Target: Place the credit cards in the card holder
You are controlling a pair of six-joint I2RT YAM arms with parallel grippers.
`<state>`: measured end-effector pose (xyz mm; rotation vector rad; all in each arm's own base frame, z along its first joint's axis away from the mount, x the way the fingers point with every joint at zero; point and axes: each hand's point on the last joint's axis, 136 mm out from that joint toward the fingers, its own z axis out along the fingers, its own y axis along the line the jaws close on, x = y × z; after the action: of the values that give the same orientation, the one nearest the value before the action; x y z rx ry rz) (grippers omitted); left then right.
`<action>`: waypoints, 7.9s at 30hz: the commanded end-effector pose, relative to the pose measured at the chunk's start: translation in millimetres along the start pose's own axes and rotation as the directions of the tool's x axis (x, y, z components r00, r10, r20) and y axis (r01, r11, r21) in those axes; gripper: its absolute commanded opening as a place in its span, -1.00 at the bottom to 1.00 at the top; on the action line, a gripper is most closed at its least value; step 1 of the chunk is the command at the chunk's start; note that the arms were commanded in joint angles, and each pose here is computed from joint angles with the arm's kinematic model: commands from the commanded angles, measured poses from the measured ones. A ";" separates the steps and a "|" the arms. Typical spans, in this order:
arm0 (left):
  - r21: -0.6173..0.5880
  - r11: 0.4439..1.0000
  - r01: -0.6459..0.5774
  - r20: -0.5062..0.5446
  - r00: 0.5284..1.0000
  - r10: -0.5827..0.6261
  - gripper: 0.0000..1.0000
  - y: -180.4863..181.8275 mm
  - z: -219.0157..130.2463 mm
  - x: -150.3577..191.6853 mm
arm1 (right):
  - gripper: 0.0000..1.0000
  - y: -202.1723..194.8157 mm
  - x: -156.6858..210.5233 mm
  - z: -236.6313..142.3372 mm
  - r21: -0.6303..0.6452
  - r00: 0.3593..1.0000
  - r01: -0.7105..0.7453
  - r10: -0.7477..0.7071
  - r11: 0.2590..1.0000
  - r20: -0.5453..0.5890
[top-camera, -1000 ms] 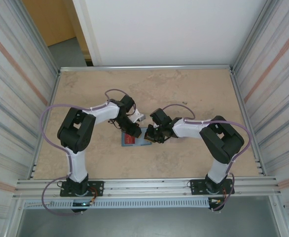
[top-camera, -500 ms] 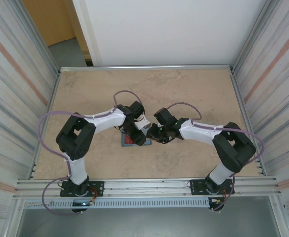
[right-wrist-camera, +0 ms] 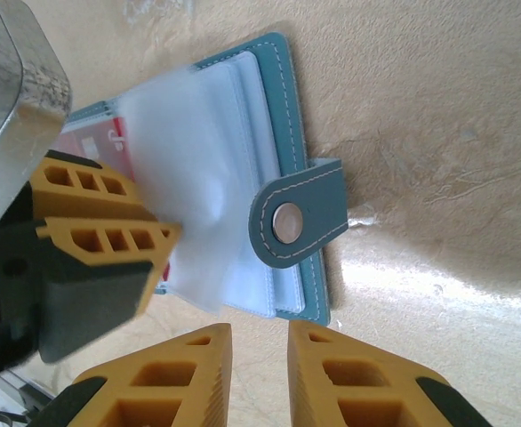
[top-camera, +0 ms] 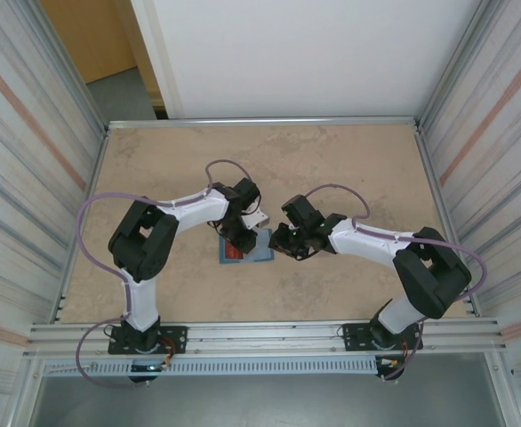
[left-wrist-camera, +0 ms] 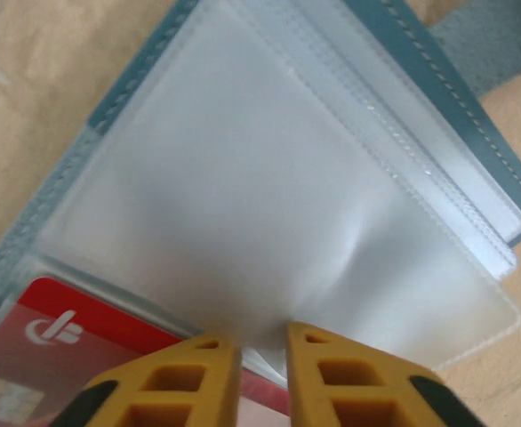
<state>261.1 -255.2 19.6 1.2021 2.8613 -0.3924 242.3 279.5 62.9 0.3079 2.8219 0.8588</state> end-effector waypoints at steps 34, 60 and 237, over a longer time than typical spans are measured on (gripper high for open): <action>0.127 0.990 0.058 -0.007 0.998 -0.057 -0.92 -1.8 12.2 10.8 | -0.42 33.2 -4.2 47.9 -0.121 0.989 -0.138 0.131 0.983 -0.069; 0.119 0.992 0.051 -0.001 0.999 -0.052 -0.92 -1.1 11.0 11.5 | -0.16 36.6 -9.1 39.8 -0.166 0.981 -0.196 0.191 0.967 -0.046; 0.247 0.952 -0.179 0.200 0.971 0.130 -1.00 -107.0 23.5 -112.5 | 0.25 -141.8 -71.0 -130.5 0.481 0.991 0.037 -0.093 0.876 0.093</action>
<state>269.9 -425.0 62.8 1.3173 2.5099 -0.9175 263.6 83.8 88.7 0.3305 2.8774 0.1555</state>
